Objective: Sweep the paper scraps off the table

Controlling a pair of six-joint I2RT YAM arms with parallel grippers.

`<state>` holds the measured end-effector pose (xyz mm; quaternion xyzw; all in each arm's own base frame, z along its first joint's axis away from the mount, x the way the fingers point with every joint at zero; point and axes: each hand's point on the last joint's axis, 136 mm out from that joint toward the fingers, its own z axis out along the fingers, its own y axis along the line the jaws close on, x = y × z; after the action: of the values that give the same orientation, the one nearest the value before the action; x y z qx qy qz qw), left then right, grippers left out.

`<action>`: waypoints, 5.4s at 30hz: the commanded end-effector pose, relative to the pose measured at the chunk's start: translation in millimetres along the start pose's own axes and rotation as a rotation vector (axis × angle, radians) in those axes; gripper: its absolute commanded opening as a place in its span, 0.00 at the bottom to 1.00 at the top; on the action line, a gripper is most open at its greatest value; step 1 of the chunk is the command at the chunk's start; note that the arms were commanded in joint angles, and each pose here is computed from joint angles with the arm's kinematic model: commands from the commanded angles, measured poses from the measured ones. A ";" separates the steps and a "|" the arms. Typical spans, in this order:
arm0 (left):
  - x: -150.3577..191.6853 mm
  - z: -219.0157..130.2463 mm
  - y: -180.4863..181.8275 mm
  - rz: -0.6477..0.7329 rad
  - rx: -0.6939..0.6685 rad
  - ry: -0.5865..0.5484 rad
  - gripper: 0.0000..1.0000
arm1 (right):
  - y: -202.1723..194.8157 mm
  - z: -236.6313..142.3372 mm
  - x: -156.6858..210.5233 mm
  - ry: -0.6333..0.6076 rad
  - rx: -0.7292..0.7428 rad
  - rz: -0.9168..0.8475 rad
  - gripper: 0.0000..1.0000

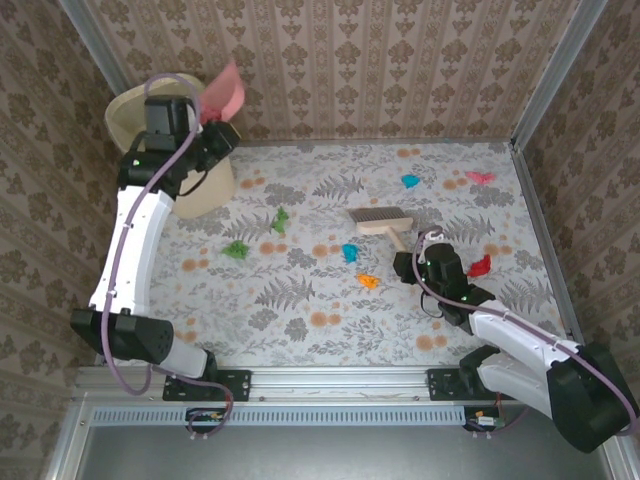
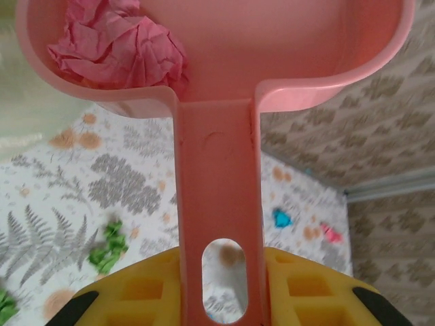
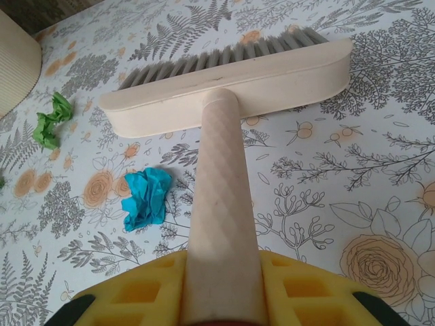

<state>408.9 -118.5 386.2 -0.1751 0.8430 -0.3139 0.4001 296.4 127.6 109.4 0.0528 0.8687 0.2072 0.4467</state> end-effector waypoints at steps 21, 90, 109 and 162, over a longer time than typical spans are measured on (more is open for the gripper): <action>-140.8 -10.1 -3.3 -0.609 0.438 -0.303 0.00 | 24.2 5.7 -19.2 -0.020 -0.071 -0.046 0.00; 208.2 3.7 -106.9 0.471 0.276 0.176 0.00 | -10.5 -34.3 -43.2 -0.258 0.089 -0.038 0.00; 289.3 -34.5 82.3 0.728 -0.142 0.489 0.00 | -11.9 -41.1 -47.7 -0.272 0.103 -0.045 0.00; 347.2 -6.4 225.7 0.519 -0.414 0.607 0.00 | 181.6 136.6 -41.6 0.365 -0.005 -0.360 0.00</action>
<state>185.6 -143.1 51.7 0.0567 0.9803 -0.0731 0.1742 421.5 321.5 142.1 -0.1218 0.9318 0.1313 0.3158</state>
